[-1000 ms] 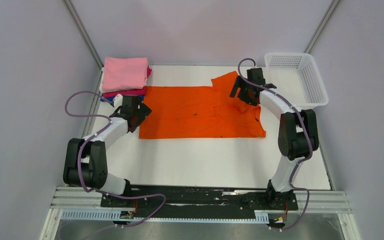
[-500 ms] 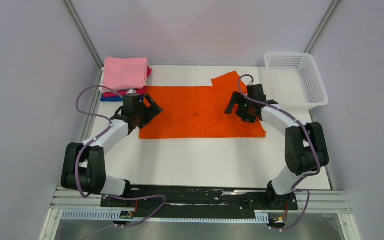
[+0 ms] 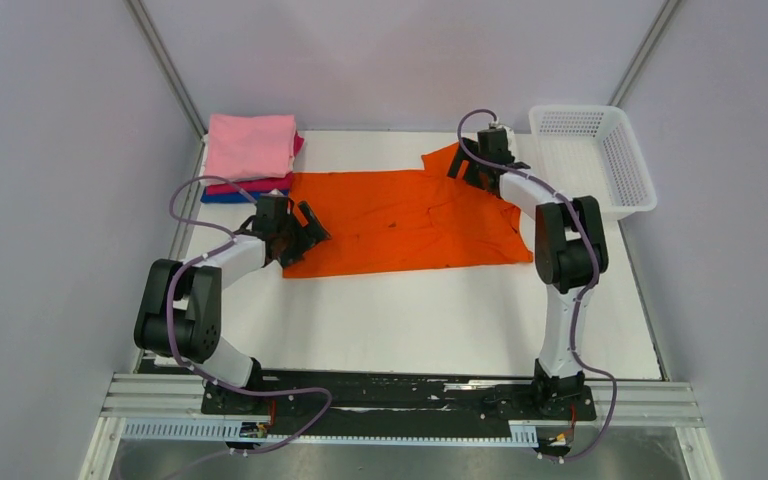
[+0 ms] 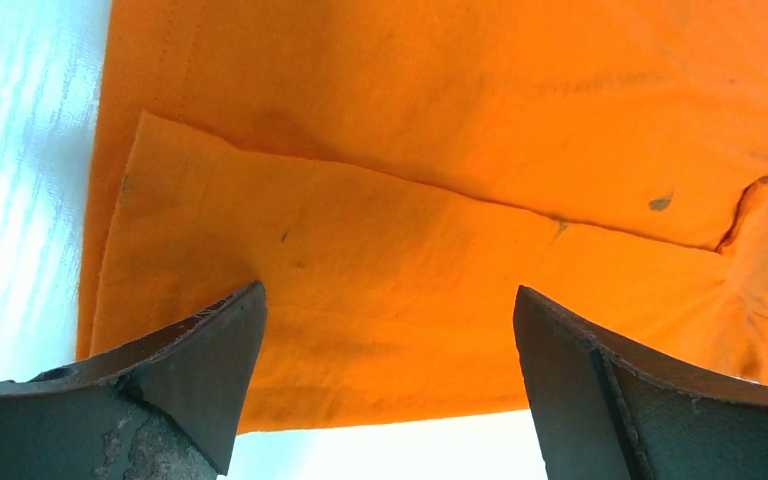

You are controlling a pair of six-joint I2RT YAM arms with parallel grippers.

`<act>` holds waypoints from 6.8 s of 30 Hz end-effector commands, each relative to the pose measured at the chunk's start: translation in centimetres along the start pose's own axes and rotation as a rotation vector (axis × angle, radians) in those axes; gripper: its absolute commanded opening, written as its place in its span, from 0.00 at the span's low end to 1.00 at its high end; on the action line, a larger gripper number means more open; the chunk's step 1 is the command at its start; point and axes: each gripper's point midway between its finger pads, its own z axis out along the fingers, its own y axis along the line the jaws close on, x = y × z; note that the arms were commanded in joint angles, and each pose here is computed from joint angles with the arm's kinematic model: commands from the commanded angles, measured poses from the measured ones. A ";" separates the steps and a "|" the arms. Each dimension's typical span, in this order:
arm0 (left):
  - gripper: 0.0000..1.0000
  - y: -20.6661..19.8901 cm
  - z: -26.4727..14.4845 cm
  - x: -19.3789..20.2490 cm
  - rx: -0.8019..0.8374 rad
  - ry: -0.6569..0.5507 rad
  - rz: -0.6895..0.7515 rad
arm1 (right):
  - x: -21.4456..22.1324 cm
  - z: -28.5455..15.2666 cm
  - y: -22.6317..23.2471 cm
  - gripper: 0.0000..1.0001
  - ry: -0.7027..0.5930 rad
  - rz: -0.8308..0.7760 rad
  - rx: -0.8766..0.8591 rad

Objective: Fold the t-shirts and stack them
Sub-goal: Fold the flattened tshirt in 1/3 of the way, then grab the side of the flattened tshirt furthest away from the robot with both arms, then fold the other side of the tshirt into a rectangle

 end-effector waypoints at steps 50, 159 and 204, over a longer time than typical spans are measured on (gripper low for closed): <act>1.00 0.9 -10.1 -1.0 -0.086 -0.215 0.149 | 7.8 -23.1 -2.7 1.00 -0.039 0.207 -0.102; 0.00 -2.3 -2.5 -4.7 -0.137 -0.219 0.386 | 2.7 -13.6 -1.0 0.00 -0.058 -0.193 0.118; 1.00 4.3 -17.9 0.2 -0.037 -0.483 0.078 | 16.8 -30.6 -4.2 1.00 0.214 0.026 -0.115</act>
